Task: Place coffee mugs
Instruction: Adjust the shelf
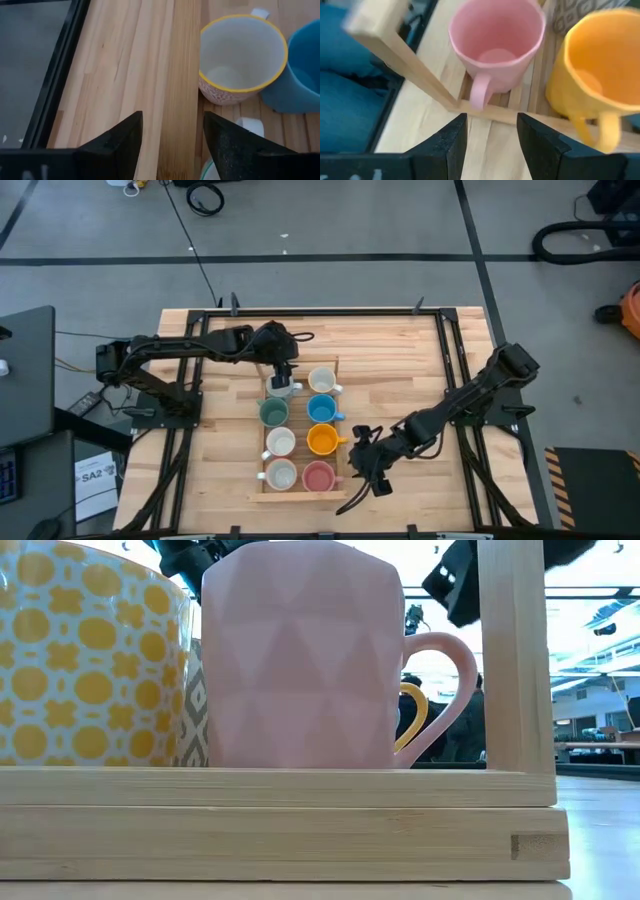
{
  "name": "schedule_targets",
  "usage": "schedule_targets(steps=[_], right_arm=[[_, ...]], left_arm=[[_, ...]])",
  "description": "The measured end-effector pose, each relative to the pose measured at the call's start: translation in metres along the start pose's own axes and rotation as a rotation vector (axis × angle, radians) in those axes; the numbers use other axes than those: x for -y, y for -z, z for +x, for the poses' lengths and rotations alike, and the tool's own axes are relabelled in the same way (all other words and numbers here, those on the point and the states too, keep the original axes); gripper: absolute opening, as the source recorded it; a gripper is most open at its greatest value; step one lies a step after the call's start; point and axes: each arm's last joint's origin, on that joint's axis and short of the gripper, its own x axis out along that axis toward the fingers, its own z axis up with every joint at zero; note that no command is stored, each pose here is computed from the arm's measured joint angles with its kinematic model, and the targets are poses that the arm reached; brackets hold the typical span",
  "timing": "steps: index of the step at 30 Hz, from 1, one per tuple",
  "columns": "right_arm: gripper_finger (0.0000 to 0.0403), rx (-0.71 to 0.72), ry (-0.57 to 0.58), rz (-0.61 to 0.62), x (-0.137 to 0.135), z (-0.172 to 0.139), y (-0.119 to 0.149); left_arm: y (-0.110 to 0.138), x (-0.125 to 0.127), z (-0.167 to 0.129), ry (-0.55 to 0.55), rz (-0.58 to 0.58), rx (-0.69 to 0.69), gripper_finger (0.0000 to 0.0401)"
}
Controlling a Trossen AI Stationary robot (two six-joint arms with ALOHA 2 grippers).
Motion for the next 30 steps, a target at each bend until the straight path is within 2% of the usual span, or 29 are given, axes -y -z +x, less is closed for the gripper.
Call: schedule_targets(steps=[20, 30], right_arm=[[0.0177, 0.187, 0.03, -0.003, 0.031, -0.074, -0.025], [0.0177, 0.223, 0.069, -0.01, 0.047, -0.092, -0.028]], left_arm=[[-0.006, 0.006, -0.003, 0.007, 0.015, 0.049, 0.0215], [-0.011, 0.007, -0.026, 0.0, 0.018, 0.123, 0.0215]])
